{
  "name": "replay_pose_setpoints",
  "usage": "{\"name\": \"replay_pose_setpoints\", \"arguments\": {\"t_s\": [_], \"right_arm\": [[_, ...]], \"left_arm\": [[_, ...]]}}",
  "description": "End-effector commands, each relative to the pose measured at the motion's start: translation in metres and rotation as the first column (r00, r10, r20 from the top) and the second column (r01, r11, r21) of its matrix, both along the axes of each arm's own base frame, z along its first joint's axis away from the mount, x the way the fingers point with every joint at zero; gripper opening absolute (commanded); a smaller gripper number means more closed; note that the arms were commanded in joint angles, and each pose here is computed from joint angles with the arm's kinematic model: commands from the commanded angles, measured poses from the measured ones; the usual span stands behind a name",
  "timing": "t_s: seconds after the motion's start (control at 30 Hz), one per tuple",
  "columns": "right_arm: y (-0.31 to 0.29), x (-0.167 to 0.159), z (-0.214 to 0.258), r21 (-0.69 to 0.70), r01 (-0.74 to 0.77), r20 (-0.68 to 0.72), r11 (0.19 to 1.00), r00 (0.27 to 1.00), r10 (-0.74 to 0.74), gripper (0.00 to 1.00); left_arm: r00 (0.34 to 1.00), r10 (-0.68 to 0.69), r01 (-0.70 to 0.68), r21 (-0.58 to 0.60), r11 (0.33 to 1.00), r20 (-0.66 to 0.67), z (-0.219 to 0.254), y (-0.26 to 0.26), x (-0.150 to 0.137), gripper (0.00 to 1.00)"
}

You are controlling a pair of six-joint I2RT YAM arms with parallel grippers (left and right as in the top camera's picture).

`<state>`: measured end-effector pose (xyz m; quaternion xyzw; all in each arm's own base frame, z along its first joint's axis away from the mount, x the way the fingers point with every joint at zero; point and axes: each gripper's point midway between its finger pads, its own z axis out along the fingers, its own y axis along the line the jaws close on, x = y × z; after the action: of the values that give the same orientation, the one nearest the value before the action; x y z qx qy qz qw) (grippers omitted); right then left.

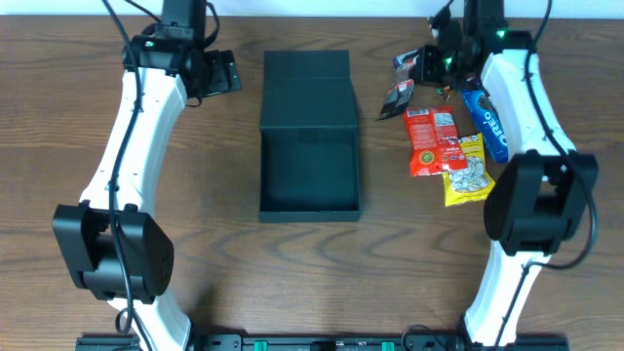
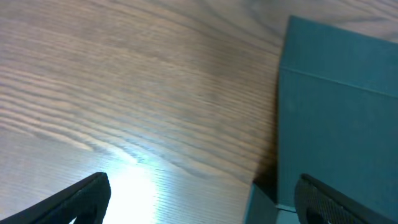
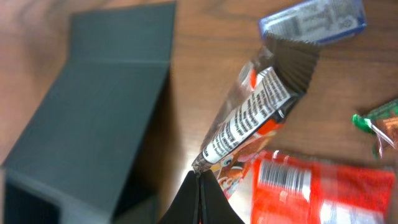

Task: Pack container
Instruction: 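Carry the dark packets with the right gripper into the box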

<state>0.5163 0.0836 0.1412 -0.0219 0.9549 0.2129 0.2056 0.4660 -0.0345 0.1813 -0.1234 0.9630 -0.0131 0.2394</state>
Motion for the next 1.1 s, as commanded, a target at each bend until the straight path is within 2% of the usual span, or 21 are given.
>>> {"name": "replay_pose_setpoints", "arguments": {"t_s": [0.0, 0.1, 0.2, 0.3, 0.47, 0.6, 0.77, 0.97, 1.07], "right_arm": [[0.047, -0.022, 0.068, -0.024, -0.162, 0.129, 0.987, 0.978, 0.163, 0.01], [0.096, -0.058, 0.089, 0.020, -0.313, 0.137, 0.949, 0.942, 0.308, 0.01], [0.158, -0.109, 0.114, 0.141, -0.517, 0.167, 0.844, 0.853, 0.494, 0.01], [0.178, -0.133, 0.111, 0.182, -0.573, 0.134, 0.799, 0.819, 0.557, 0.01], [0.190, -0.162, 0.070, 0.309, -0.604, 0.035, 0.735, 0.779, 0.626, 0.01], [0.191, -0.170, 0.031, 0.358, -0.537, -0.060, 0.764, 0.803, 0.592, 0.01], [0.211, -0.170, 0.019, 0.434, -0.505, -0.045, 0.746, 0.815, 0.578, 0.01], [0.230, -0.179, 0.005, 0.390, -0.549, -0.042, 0.740, 0.792, 0.610, 0.01], [0.238, -0.181, -0.018, 0.377, -0.530, -0.099, 0.759, 0.792, 0.602, 0.01]], "left_arm": [[1.000, 0.026, -0.026, 0.011, 1.000, 0.009, 0.004, 0.018, 0.002, 0.95], [0.998, 0.053, -0.054, 0.010, 0.999, 0.016, 0.005, 0.030, 0.004, 0.95], [0.997, 0.079, -0.079, 0.009, 0.997, 0.022, 0.005, 0.043, 0.005, 0.95], [0.996, 0.091, -0.092, 0.009, 0.996, 0.023, 0.005, 0.048, 0.006, 0.95], [0.995, 0.098, -0.098, 0.008, 0.995, 0.034, 0.007, 0.052, 0.008, 0.95], [0.995, 0.095, -0.095, 0.002, 0.995, 0.032, 0.006, 0.050, 0.007, 0.95], [0.995, 0.094, -0.095, 0.002, 0.996, 0.029, 0.006, 0.050, 0.007, 0.95], [0.995, 0.091, -0.091, -0.005, 0.996, 0.028, 0.006, 0.049, 0.007, 0.95], [0.996, 0.083, -0.082, -0.020, 0.996, 0.026, 0.006, 0.046, 0.007, 0.95]]}}
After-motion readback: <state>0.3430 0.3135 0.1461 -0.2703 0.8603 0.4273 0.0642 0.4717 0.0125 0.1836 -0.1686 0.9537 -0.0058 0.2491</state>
